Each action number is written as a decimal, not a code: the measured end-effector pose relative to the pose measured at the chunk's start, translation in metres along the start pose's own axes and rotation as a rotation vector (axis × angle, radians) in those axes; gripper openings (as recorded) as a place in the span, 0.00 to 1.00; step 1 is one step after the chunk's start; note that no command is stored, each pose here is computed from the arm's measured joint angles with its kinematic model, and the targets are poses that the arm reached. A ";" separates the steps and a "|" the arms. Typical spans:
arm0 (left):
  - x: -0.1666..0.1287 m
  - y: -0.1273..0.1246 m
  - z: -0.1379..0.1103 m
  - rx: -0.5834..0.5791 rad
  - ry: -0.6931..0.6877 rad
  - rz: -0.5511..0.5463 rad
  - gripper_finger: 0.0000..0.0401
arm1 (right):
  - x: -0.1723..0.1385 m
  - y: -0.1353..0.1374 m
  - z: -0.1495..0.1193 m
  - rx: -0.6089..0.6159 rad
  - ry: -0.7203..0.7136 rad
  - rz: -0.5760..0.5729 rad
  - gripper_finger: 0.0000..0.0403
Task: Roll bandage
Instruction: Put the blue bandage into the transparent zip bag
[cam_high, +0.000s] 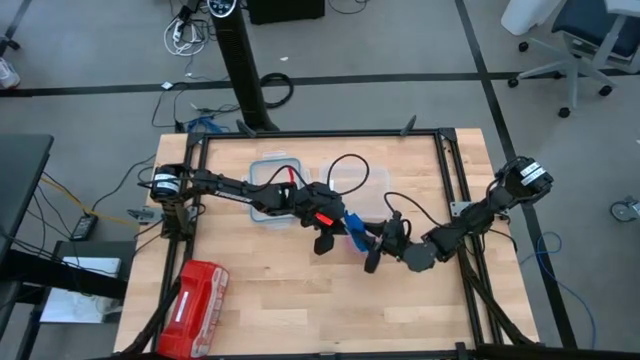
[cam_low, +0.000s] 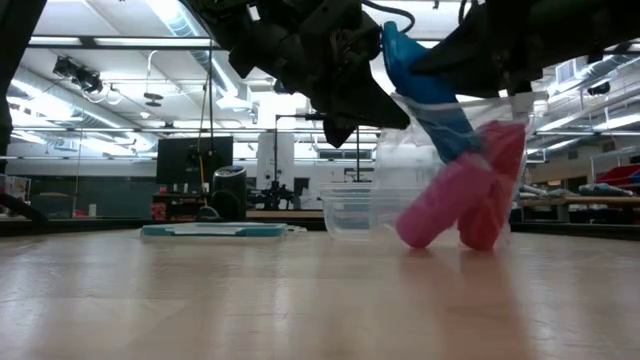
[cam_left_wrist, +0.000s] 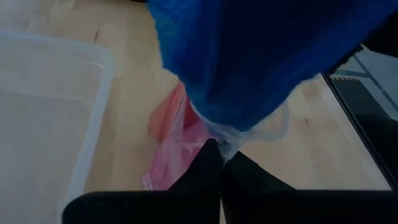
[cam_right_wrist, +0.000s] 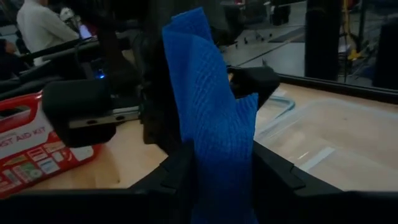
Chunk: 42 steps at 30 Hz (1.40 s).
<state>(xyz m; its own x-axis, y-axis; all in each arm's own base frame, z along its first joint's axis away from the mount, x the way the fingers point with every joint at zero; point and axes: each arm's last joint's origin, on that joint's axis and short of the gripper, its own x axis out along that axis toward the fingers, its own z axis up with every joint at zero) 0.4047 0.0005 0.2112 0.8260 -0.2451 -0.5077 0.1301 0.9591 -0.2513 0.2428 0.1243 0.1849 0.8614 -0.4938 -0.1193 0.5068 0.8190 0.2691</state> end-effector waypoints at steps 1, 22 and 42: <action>0.000 0.000 0.000 0.000 0.001 0.000 0.00 | 0.001 0.000 0.001 -0.020 0.005 0.020 0.29; 0.000 0.000 0.001 -0.006 -0.005 0.002 0.00 | 0.004 0.006 0.010 -0.194 -0.023 0.144 0.30; -0.003 0.005 0.002 -0.102 0.010 -0.145 0.00 | -0.015 0.003 0.017 -0.172 0.059 0.172 0.49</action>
<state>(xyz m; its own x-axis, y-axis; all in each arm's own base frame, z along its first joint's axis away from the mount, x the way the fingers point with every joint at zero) 0.4040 0.0069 0.2133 0.7970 -0.3818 -0.4680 0.1909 0.8944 -0.4045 0.2305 0.1291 0.2042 0.9336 -0.3287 -0.1426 0.3464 0.9298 0.1243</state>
